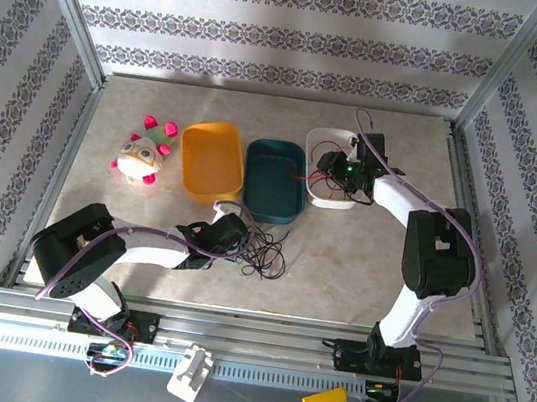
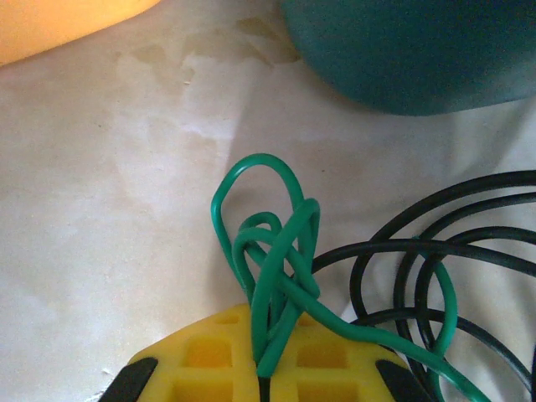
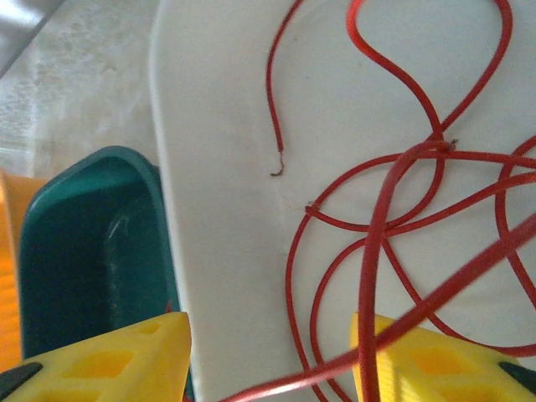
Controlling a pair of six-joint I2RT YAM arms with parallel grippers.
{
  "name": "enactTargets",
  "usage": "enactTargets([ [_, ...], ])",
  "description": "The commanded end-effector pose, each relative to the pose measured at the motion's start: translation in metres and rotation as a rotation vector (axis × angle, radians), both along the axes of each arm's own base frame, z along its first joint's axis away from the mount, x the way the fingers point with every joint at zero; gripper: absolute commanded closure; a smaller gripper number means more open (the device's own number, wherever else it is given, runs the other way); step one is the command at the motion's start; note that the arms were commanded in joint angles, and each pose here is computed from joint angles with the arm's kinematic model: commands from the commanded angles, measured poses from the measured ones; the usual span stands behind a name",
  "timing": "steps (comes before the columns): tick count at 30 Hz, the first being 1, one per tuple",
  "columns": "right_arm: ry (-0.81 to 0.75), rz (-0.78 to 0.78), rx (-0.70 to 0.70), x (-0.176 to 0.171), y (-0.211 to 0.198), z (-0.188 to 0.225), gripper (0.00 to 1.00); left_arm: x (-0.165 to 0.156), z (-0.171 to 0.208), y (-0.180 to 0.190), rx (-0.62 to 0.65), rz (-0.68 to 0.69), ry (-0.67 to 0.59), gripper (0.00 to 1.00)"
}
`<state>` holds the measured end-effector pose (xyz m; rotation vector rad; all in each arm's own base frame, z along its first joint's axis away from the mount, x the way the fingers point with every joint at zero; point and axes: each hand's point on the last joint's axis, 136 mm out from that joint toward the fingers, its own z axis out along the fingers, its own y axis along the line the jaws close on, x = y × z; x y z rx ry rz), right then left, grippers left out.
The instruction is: Untangle the cables
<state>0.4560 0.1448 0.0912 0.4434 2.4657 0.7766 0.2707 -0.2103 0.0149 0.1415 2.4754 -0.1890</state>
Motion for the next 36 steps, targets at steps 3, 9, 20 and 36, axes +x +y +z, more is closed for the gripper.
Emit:
enactTargets([
  [3,0.008,-0.041,0.032,0.015,-0.001,-0.009,0.57,-0.031,-0.046,0.06,0.238,0.054,0.149,1.0],
  [9,-0.03,-0.041,0.023,0.017,-0.002,0.001,1.0,-0.031,-0.046,0.06,0.242,0.056,0.153,1.0],
  [20,-0.205,0.013,0.092,0.014,-0.018,0.082,1.0,-0.03,-0.048,0.057,0.239,0.044,0.158,1.0],
  [36,-0.154,0.071,0.001,0.036,-0.016,0.05,1.0,-0.03,-0.05,0.056,0.245,0.04,0.166,1.0],
])
